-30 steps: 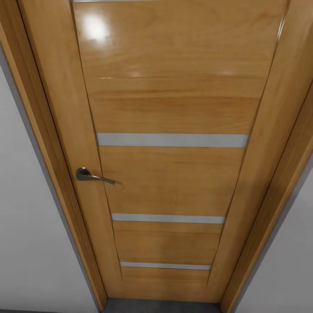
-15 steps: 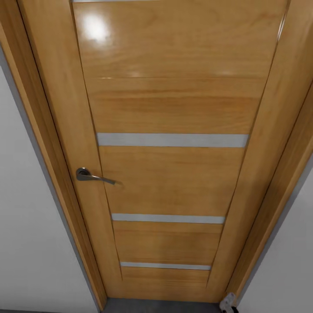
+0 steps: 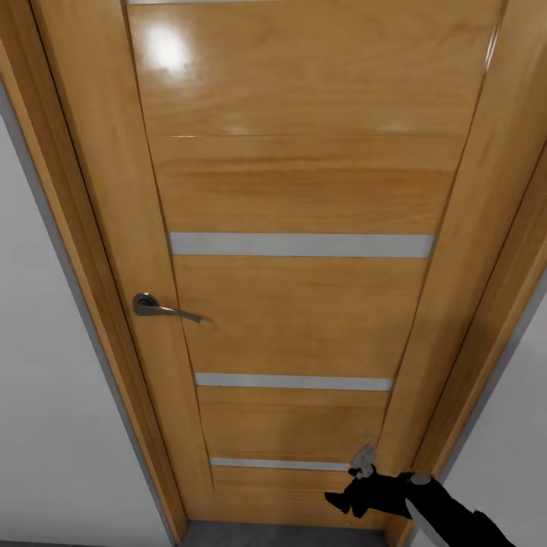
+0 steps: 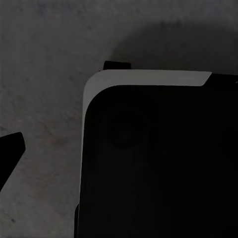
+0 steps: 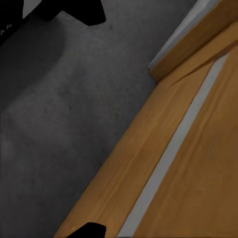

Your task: Move the two storage containers from the living room to the garage. In the garage, place one container on the floor and stack the other container on top of it (either order is fine).

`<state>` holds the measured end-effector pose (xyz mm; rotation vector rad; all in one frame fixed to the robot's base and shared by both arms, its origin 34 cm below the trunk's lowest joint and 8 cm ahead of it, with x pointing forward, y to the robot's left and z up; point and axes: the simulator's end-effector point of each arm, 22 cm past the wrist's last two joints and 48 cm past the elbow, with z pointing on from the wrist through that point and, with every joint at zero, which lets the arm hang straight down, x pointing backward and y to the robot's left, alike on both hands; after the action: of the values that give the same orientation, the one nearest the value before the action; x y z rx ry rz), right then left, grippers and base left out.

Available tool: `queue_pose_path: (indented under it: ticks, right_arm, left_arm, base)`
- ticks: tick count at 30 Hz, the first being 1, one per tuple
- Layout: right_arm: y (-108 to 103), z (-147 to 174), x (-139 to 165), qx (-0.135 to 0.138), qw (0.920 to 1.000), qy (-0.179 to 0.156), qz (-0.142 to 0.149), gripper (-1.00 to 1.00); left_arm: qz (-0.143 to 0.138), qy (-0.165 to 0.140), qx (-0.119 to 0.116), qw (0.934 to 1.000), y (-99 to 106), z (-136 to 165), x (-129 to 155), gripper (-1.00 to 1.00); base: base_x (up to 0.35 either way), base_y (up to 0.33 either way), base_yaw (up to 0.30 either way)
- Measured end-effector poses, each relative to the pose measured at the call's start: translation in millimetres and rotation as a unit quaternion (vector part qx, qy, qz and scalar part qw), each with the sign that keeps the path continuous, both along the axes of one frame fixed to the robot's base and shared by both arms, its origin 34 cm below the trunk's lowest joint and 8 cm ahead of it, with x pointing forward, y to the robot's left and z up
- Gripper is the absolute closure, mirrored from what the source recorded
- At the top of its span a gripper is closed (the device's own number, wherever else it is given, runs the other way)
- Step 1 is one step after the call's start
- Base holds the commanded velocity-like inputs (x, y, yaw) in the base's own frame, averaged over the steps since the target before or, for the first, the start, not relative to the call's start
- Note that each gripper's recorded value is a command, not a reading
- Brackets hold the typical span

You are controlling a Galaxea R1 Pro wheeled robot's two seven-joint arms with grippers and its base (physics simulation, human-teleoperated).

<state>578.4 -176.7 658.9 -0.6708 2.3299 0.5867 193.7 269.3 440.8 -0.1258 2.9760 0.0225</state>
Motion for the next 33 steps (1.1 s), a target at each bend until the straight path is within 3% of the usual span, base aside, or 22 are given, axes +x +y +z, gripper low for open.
queue_pose_path:
  ticks: [7,15,19,23,26,27,33]
  right_arm:
    - [8,48,50,0.014,0.9994,-0.031,0.007,-1.0]
    - [13,72,77,0.014,0.9983,-0.057,0.005,-1.0]
    - [28,80,87,0.016,0.9978,-0.065,0.0,-1.0]
    - [47,84,93,0.014,0.9977,-0.065,-0.012,-1.0]
    - [62,101,102,0.005,0.9955,-0.092,-0.021,-1.0]
    - [72,113,103,-0.008,0.9942,-0.1,-0.038,-1.0]
    - [80,126,107,-0.031,0.9894,-0.123,-0.07,-1.0]
  left_arm:
    - [0.0,0.0,0.0,1.0,0,0,0,-1.0]
    - [0.0,0.0,0.0,1.0,0,0,0,-1.0]
    - [-0.001,0.0,0.0,1.0,0,0,0,-1.0]
    - [-0.002,0.0,0.0,1.0,0,0,0,-1.0]
    - [-0.002,0.0,0.0,1.0,0,0,0,-1.0]
    - [-0.002,0.0,0.0,1.0,0,0,0,-1.0]
    - [-0.002,0.0,0.0,1.0,0,0,0,-1.0]
  base:
    - [0.0,0.0,0.0]
    - [0.0,0.0,0.0]
    - [0.0,0.0,0.0]
    - [0.0,0.0,0.0]
    - [0.0,0.0,0.0]
    - [0.0,0.0,0.0]
    - [0.0,0.0,0.0]
